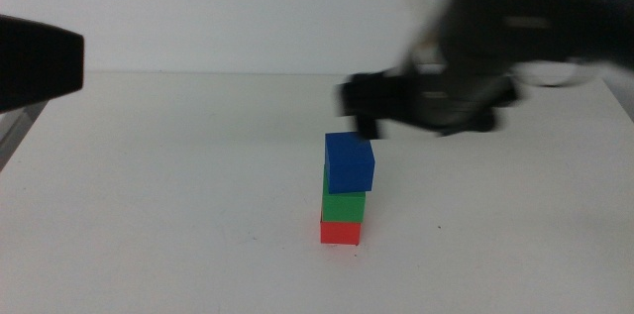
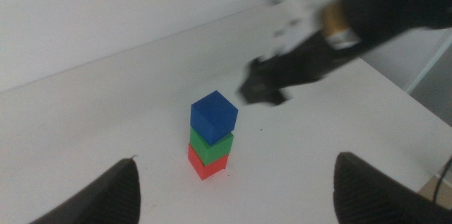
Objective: Stack red cubes first, then green, then blue cubes in a specific spot.
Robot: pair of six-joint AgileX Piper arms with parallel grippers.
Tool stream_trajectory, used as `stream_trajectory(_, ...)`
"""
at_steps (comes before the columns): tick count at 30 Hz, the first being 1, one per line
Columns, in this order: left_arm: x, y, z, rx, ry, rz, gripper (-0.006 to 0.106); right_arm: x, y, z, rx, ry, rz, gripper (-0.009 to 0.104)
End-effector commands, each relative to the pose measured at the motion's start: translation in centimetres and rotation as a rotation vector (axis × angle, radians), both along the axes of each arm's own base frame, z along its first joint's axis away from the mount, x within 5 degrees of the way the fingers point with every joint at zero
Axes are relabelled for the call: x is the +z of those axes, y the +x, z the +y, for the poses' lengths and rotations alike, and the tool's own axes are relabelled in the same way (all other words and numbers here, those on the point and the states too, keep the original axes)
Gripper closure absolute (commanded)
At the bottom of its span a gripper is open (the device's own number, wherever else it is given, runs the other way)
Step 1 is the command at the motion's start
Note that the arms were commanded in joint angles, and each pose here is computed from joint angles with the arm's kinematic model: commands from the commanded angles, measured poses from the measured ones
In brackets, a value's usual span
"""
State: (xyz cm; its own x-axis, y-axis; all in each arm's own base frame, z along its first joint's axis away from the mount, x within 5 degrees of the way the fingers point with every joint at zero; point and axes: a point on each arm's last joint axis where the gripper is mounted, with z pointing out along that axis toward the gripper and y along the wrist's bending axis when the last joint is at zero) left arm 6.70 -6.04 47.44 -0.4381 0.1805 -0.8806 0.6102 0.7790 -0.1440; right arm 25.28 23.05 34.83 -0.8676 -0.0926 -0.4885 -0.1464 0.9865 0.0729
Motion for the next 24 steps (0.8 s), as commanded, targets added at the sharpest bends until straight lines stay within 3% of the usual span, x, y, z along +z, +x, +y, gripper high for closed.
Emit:
stream_trajectory(1, 0.2, -0.1, 0.0, 0.000, -0.014, -0.012, 0.007, 2.1, -2.6, -3.3, -0.017, 0.029, -0.086, 0.002)
stream_trajectory(7, 0.2, 0.0, 0.0, 0.000, -0.015, -0.013, 0.007, 3.2, -7.9, -12.6, -0.127, 0.089, -0.210, 0.002)
stream_trajectory(13, 0.2, 0.0, 0.0, 0.000, -0.015, -0.013, 0.007, 2.3, -13.2, -19.2, -0.041, 0.108, -0.487, 0.002)
stream_trajectory(17, 0.2, 0.0, 0.0, 0.000, -0.015, -0.013, 0.007, 1.2, -15.7, -21.0, 0.021, 0.072, -0.706, 0.002)
stream_trajectory(20, 0.2, 0.0, 0.0, 0.000, -0.015, -0.013, 0.007, -0.4, -16.4, -21.4, -0.030, 0.109, -0.750, 0.002)
stream_trajectory(24, 0.2, 0.0, 0.0, 0.000, -0.015, -0.013, 0.007, -0.8, -16.3, -21.6, -0.039, 0.082, -0.749, 0.002)
